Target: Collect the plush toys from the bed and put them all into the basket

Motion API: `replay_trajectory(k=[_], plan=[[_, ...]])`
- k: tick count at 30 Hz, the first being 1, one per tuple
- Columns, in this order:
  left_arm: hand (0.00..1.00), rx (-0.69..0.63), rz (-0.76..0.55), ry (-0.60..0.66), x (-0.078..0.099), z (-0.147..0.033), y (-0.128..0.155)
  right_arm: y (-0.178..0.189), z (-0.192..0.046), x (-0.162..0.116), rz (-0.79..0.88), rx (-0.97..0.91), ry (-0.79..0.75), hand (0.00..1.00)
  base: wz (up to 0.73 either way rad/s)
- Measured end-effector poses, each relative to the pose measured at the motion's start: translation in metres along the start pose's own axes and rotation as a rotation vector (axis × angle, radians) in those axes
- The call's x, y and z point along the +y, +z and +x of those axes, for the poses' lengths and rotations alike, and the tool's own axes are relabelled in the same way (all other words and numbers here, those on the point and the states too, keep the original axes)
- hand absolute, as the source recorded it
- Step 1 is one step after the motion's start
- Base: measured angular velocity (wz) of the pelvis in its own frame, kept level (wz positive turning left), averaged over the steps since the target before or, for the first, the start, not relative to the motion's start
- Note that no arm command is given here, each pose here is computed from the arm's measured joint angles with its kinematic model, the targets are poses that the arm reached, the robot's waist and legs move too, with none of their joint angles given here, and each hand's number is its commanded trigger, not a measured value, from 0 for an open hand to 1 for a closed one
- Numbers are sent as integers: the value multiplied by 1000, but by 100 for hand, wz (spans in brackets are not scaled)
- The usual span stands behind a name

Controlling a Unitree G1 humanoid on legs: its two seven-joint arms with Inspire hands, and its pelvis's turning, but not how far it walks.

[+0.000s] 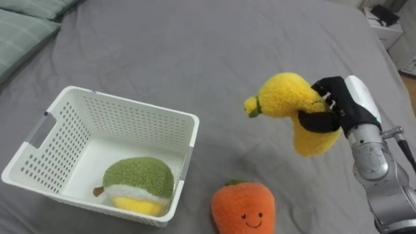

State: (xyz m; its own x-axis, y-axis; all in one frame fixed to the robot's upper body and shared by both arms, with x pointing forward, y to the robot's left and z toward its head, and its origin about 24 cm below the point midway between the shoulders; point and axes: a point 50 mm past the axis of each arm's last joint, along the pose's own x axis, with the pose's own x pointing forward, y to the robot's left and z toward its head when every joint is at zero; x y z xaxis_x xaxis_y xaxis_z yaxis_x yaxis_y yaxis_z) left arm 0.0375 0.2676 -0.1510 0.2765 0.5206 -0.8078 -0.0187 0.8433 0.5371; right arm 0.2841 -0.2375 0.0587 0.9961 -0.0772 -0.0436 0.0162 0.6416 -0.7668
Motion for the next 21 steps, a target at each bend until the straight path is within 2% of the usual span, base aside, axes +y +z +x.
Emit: replay_trajectory(k=[7,13,21], plan=[[0,-11,17,6,-4,-1,3,34,-2,-10,13,-144,11,100,-2],[0,-41,101,15,-5,0,8,58,-7,-17,-2,-226,22,100,-11],[0,-41,128,-3,-10,0,16,80,-13,-14,14,-290,74,100,1]])
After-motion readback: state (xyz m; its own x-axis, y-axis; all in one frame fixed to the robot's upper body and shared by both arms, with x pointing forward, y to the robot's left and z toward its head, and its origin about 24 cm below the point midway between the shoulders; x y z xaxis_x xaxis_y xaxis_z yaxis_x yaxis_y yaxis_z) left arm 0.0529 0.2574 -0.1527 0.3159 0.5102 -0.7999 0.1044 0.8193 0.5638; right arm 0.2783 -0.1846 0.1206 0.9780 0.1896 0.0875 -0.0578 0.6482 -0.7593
